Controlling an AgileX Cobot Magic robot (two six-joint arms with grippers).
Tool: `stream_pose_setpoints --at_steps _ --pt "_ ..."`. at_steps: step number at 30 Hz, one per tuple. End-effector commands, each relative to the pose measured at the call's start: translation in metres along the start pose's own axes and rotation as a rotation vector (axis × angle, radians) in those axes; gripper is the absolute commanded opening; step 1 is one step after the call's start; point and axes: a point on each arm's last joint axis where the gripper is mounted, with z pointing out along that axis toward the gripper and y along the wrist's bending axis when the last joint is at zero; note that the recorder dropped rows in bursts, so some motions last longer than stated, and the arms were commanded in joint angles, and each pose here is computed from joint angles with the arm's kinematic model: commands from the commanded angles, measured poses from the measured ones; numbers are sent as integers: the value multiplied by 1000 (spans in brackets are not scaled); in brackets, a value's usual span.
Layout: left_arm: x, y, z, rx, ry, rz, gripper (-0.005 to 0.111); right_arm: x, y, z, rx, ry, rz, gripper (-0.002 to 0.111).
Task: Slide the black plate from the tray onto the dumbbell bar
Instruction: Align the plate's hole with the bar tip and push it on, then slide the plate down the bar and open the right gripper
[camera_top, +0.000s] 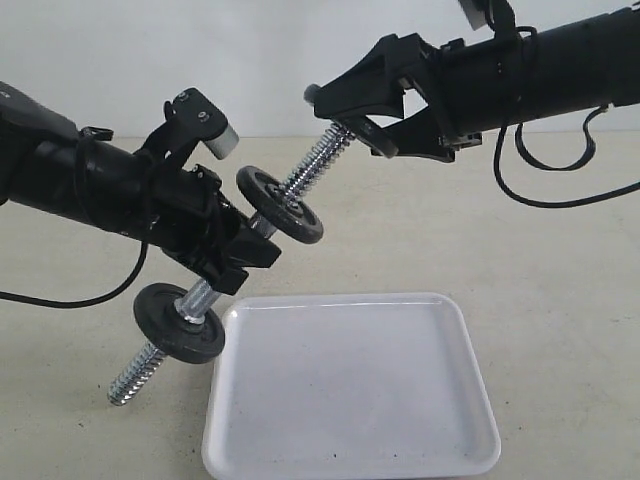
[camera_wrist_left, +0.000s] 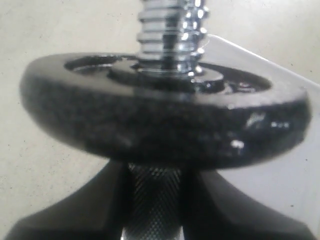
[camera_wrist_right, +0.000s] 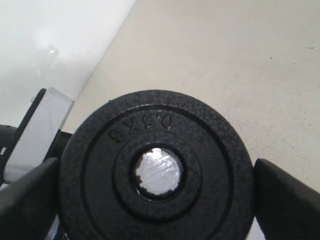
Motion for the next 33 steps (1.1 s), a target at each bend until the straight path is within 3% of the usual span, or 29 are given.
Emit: stream_pose_setpoints --at_steps 1,27,29,31,33 --pt "-29 2 -20 -52 -147 -99 4 -6 13 -3 -79 -45 0 2" --pt "-29 2 -20 -52 -146 -93 4 -6 12 -3 -65 -49 -13 5" --pt "-28 2 -20 -52 -143 -87 4 -5 14 -3 -81 -42 -48 14" --pt "-28 2 -20 -52 -140 -83 4 -4 15 -3 -95 -31 -62 31" --pt "-28 2 -20 -53 -138 -79 4 -4 15 -3 -99 -27 -33 60"
